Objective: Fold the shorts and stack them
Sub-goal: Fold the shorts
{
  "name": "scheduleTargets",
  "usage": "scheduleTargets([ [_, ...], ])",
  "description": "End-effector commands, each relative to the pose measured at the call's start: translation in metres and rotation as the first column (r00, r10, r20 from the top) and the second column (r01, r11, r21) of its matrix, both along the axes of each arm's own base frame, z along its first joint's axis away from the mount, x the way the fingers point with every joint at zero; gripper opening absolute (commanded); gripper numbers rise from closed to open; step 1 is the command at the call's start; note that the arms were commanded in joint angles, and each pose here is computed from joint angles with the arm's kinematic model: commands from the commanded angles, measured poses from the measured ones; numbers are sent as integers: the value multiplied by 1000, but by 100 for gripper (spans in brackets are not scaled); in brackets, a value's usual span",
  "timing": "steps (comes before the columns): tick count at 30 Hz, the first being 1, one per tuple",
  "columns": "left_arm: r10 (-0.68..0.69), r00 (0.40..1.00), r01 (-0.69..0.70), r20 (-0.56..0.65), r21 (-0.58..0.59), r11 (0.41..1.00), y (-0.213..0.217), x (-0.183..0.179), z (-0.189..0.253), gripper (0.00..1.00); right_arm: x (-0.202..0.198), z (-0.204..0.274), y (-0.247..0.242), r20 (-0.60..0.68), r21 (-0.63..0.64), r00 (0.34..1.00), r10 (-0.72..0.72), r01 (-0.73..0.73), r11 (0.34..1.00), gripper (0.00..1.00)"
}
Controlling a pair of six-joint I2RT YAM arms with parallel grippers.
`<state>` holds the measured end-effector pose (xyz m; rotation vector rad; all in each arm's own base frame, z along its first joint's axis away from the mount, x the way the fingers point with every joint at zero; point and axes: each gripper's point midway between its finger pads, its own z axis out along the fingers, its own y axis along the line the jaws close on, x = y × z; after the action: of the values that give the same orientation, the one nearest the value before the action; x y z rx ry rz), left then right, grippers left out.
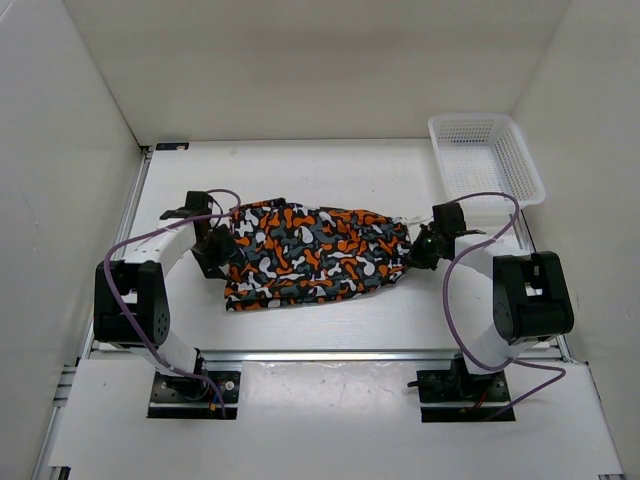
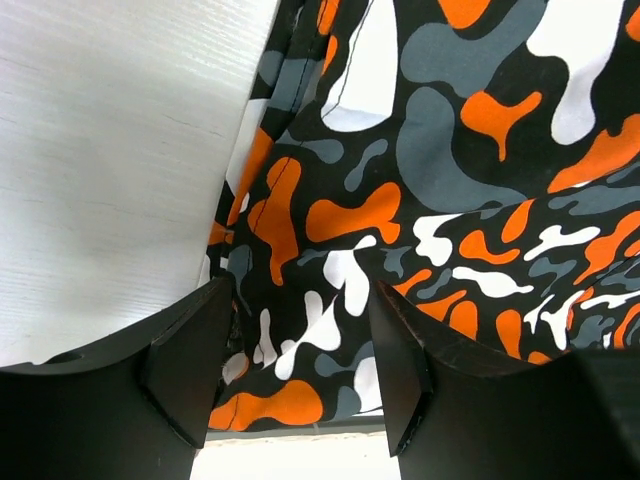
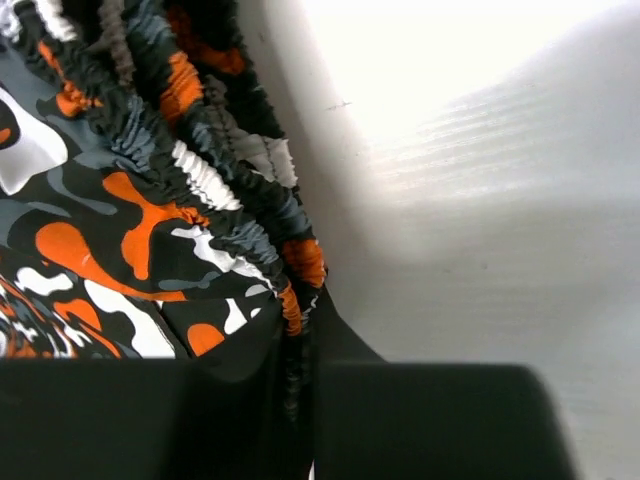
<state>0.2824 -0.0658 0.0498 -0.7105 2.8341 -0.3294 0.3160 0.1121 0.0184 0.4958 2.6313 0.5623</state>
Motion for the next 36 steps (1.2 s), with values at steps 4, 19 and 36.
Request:
scheduleTargets([
  [4,-11,999,12,50,-17,1000,-2,12,14,68,1,19,-23,47,-118,998,-43,49,992,0],
  [19,-39,998,38,43,27,999,-32,32,0,11,-34,95,-75,157,-345,987,-44,97,933,0],
  [36,-101,991,98,-88,-28,995,-104,-21,-36,11,-24,106,-76,142,-362,989,-40,90,928,0],
])
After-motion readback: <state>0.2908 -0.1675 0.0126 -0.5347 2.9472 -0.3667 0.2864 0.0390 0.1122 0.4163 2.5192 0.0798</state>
